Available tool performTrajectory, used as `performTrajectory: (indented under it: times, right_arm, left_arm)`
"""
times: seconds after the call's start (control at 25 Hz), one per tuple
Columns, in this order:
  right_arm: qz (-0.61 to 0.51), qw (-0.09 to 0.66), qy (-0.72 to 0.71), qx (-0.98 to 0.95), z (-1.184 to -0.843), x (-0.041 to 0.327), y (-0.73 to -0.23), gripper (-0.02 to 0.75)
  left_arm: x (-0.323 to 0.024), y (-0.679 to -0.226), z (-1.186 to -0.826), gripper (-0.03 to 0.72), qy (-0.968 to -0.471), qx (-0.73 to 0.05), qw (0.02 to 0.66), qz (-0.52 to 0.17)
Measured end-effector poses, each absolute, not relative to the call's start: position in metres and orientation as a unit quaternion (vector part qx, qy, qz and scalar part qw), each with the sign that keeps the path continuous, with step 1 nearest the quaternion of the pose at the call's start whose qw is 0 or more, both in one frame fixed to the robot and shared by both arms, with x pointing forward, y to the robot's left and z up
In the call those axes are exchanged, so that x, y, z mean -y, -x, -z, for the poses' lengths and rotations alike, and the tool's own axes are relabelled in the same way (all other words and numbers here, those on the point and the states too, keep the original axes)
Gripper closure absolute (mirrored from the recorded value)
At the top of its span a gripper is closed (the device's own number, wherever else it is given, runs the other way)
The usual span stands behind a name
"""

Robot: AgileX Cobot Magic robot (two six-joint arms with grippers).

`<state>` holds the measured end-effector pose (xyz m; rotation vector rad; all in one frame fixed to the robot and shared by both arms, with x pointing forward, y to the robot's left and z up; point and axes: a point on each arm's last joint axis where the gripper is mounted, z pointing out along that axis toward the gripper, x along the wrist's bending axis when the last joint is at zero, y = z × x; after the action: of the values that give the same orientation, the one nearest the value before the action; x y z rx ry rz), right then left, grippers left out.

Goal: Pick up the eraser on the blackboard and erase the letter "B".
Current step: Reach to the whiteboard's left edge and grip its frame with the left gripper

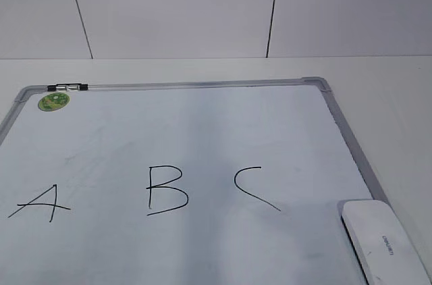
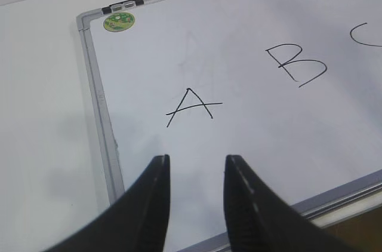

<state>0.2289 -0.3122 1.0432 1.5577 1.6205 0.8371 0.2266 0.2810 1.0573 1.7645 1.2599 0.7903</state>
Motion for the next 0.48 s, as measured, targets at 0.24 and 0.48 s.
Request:
performTrajectory:
  times: [0.24,0.48]
  right_arm:
    - [-0.325,0.363,-0.605,-0.63,-1.0432,0.3122,-0.2289,0.457]
    - [-0.325,0.363,-0.605,-0.63,-1.0432,0.3122,-0.2289,0.457]
  left_arm:
    - [-0.281,-0.2266,-1.0573,0.449,-0.699,-0.499,0.405,-0.313]
    - [-0.281,-0.2266,-1.0573,0.449,-0.699,-0.499,0.405,-0.313]
